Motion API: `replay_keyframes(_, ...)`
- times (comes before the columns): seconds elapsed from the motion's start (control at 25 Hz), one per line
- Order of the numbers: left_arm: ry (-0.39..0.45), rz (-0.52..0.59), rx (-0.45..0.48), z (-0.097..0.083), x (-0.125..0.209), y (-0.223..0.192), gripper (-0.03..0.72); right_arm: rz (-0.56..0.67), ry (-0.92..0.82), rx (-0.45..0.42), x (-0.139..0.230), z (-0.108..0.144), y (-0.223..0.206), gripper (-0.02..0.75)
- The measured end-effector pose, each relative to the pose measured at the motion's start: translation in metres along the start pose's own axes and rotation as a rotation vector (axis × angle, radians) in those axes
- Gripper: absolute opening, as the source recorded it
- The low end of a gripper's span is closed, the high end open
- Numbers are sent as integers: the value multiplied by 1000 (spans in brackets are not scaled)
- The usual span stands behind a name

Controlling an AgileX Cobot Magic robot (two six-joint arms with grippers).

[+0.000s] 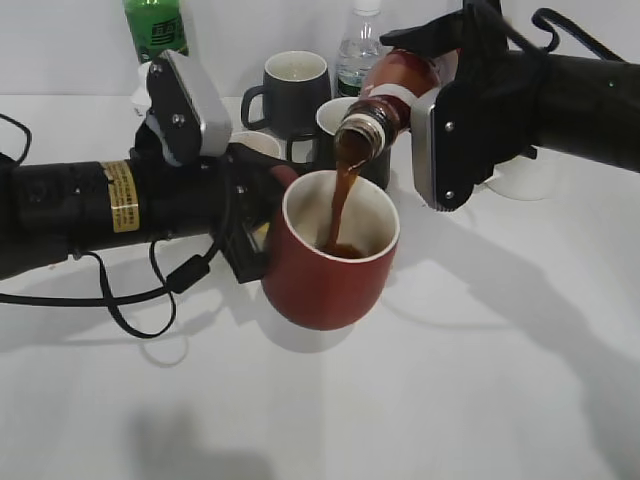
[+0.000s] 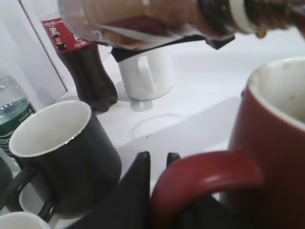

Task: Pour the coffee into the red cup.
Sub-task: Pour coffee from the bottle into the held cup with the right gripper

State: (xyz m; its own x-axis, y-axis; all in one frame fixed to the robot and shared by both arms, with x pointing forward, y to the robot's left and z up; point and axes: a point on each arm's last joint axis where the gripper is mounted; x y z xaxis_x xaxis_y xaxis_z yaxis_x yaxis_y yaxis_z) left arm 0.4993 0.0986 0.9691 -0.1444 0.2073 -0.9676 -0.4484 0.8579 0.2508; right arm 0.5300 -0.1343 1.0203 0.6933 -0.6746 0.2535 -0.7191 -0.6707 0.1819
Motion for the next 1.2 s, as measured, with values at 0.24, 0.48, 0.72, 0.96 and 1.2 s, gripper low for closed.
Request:
replay_keyframes(0.24, -11, -4, 16, -1, 0, 0, 73, -1, 26, 16, 0, -1, 0, 512)
replay_keyframes(0.48, -13, -3, 17, -2, 0, 0, 73, 6, 54, 26, 1, -3, 0, 512)
replay_keyframes(0.72, -16, -3, 19, -2, 0, 0, 74, 6, 89, 40, 1, -4, 0, 512)
replay_keyframes(0.96, -18, -1, 20, -2, 0, 0, 72, 6, 119, 54, 0, -5, 0, 512)
replay_keyframes(1.2, -18, -1, 21, -2, 0, 0, 72, 6, 138, 65, 0, -6, 0, 512)
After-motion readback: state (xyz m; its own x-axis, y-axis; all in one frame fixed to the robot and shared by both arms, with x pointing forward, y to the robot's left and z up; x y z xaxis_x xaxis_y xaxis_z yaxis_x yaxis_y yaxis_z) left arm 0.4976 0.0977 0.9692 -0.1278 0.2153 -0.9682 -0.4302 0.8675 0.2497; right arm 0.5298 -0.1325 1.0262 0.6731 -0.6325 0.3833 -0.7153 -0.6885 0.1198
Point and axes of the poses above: a point on each arm's last joint axis where the gripper is mounted, y pointing back along that axis away from the gripper, z along the wrist's bending axis when the last joint is at zero, x = y × z, and after that the axes turned 15 degrees about y, right-handed
